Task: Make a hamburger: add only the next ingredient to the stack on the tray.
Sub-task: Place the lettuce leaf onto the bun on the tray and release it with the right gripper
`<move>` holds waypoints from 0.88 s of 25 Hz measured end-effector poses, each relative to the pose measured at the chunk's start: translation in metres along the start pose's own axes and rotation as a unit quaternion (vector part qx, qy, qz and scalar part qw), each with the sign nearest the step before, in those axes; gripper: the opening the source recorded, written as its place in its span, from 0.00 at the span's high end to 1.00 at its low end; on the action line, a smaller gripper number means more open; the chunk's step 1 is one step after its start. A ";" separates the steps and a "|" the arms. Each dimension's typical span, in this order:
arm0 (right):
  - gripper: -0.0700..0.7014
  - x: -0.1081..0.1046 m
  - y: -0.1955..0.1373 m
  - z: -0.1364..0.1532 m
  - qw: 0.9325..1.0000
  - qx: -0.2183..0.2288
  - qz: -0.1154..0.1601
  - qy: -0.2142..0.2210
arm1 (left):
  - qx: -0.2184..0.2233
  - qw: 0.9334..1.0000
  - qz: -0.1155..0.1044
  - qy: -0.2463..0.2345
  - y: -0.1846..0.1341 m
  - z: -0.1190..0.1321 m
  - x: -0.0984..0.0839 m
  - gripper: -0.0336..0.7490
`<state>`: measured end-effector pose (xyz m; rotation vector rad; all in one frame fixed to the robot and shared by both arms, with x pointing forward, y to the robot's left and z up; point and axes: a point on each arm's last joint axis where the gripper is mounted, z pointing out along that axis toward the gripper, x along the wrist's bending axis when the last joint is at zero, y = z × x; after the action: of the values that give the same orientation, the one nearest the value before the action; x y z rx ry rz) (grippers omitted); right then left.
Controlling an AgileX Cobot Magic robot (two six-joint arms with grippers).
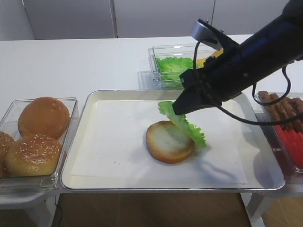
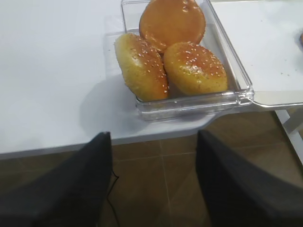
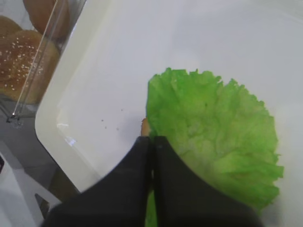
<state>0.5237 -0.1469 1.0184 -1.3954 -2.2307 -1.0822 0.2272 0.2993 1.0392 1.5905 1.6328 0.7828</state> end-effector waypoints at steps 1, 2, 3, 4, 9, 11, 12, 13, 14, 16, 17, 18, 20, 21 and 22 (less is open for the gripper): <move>0.90 0.001 0.000 0.000 1.000 -0.001 0.002 0.006 | 0.000 1.000 0.000 0.000 0.000 0.000 0.000 0.42; 0.90 0.001 0.000 0.001 1.000 -0.001 0.002 0.010 | 0.000 1.000 0.000 0.000 0.000 0.000 0.000 0.42; 0.90 0.001 0.000 0.002 1.000 0.000 0.001 0.012 | 0.000 1.000 0.000 0.000 0.000 0.000 0.000 0.42; 0.90 0.001 0.000 0.001 1.000 -0.001 0.001 0.012 | 0.000 1.000 0.000 0.000 0.000 0.000 0.000 0.42; 0.90 0.002 0.000 0.001 1.000 -0.001 0.002 0.020 | 0.000 1.000 0.000 0.000 0.000 0.000 0.000 0.42; 0.90 0.002 0.000 0.002 1.000 -0.001 0.002 0.020 | 0.000 1.000 0.000 0.000 0.000 0.000 0.000 0.42; 0.90 0.002 0.000 0.002 1.000 -0.001 0.002 0.020 | 0.000 1.000 0.000 0.000 0.000 0.000 0.000 0.42; 0.90 0.002 0.000 0.002 1.000 -0.001 0.002 0.020 | 0.000 1.000 0.000 0.000 0.000 0.000 0.000 0.42; 0.90 0.002 0.000 0.002 1.000 -0.001 0.002 0.020 | 0.000 1.000 0.000 0.000 0.000 0.000 0.000 0.42; 0.90 0.002 0.000 0.002 1.000 -0.001 0.002 0.020 | 0.000 1.000 0.000 0.000 0.000 0.000 0.000 0.42; 0.90 0.002 0.000 0.002 1.000 0.000 0.000 0.019 | 0.000 1.000 0.000 0.000 0.000 0.000 0.000 0.42; 0.90 0.001 0.000 0.002 1.000 0.001 -0.002 0.018 | 0.000 1.000 0.000 0.000 0.000 0.000 0.000 0.42; 0.90 0.001 -0.001 0.002 1.000 0.005 -0.006 0.014 | 0.000 1.000 0.000 0.000 0.000 0.000 0.000 0.42; 0.90 0.001 -0.001 0.002 1.000 0.006 -0.008 0.013 | 0.000 1.000 0.000 0.000 0.000 0.000 0.000 0.42; 0.90 0.000 -0.001 0.002 1.000 0.006 -0.008 0.012 | 0.000 1.000 0.000 0.000 0.000 0.000 0.000 0.42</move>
<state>0.5230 -0.1455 1.0169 -1.3538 -2.2324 -1.0825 0.2272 0.2993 1.0392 1.5905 1.6328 0.7828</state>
